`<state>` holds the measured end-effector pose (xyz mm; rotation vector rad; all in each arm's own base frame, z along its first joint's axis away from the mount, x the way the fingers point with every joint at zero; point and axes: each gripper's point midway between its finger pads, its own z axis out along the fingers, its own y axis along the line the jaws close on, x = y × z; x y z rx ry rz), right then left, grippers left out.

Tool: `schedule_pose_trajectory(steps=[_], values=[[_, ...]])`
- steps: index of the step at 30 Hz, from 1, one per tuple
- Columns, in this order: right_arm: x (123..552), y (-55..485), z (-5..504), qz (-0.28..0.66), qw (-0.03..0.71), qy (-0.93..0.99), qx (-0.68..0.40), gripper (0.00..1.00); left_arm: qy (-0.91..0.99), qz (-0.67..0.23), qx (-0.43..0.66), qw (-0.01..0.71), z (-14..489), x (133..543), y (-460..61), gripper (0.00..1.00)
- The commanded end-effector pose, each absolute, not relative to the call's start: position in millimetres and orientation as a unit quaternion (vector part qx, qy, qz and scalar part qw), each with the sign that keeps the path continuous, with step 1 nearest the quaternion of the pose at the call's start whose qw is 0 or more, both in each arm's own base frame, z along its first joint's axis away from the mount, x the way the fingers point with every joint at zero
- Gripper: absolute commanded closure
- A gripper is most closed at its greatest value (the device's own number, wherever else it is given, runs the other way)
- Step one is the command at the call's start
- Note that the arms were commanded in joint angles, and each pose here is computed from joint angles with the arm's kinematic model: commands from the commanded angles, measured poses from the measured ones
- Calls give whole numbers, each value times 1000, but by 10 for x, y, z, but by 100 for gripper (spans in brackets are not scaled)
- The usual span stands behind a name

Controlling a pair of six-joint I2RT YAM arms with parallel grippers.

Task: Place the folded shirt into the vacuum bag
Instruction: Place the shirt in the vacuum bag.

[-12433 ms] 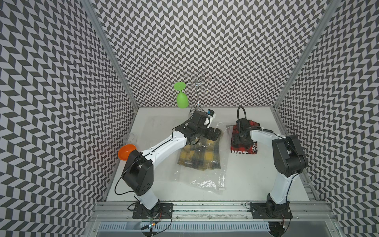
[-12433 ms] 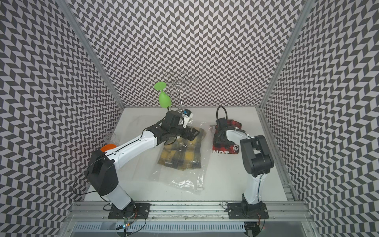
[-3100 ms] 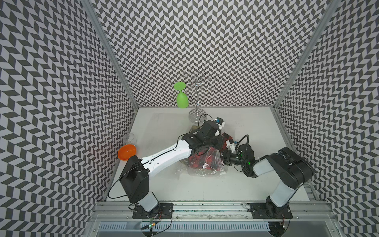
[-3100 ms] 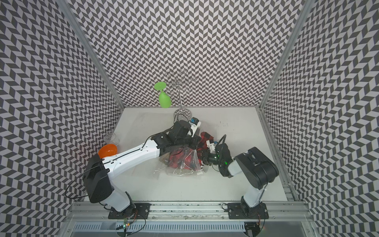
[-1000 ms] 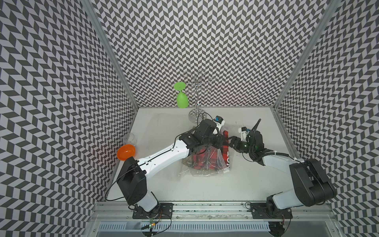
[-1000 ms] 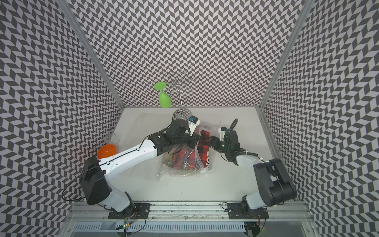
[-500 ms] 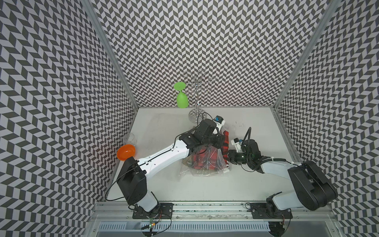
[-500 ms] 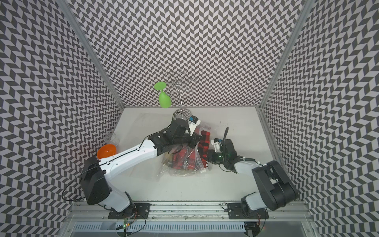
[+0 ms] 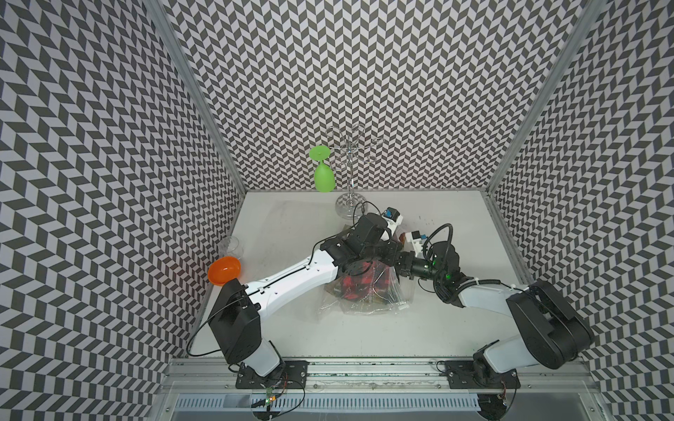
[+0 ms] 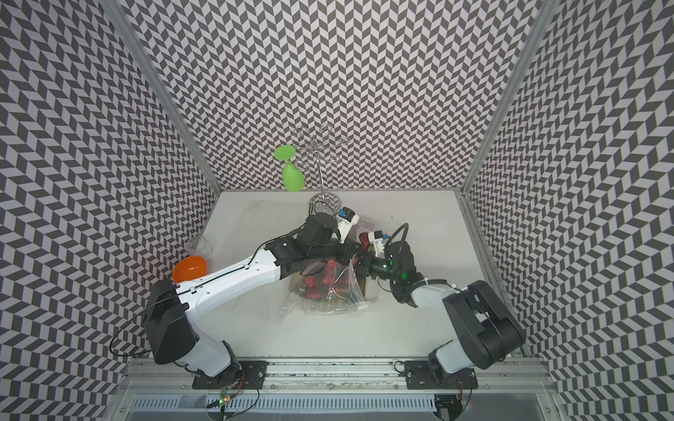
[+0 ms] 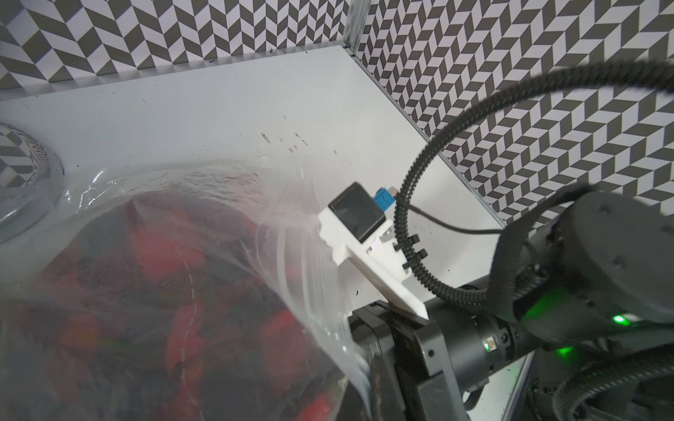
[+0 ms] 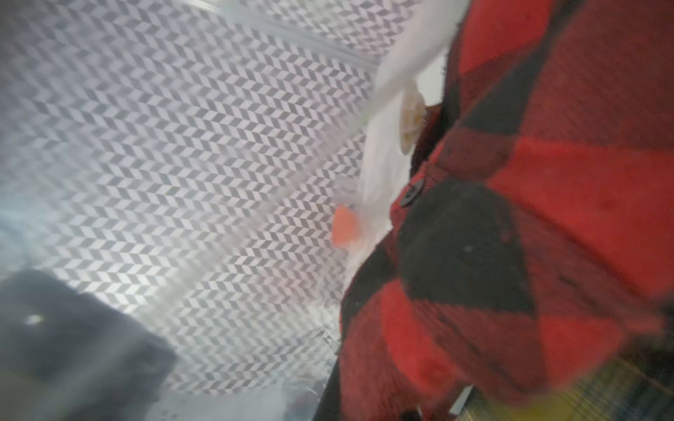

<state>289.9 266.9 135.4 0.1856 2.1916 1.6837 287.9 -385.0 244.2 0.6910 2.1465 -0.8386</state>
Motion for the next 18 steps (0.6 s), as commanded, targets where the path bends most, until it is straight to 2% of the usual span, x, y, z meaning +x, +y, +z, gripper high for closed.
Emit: schedule_pose_trajectory(steps=[1,5,11,13,18], values=[[2825,2629,822,561,152,805,117,85,808,-349,275,386,2688,2843,-3933,95],[2726,2513,412,515,135,836,134,77,808,-347,276,388,2691,2844,-3927,95],[2735,2501,793,507,173,843,56,40,810,-340,273,393,2699,2872,-3853,95],[2778,2373,926,495,189,847,44,34,811,-338,271,393,2701,2889,-3836,95],[3042,1795,1007,407,247,877,59,32,808,-343,273,395,2733,2879,-3843,95]])
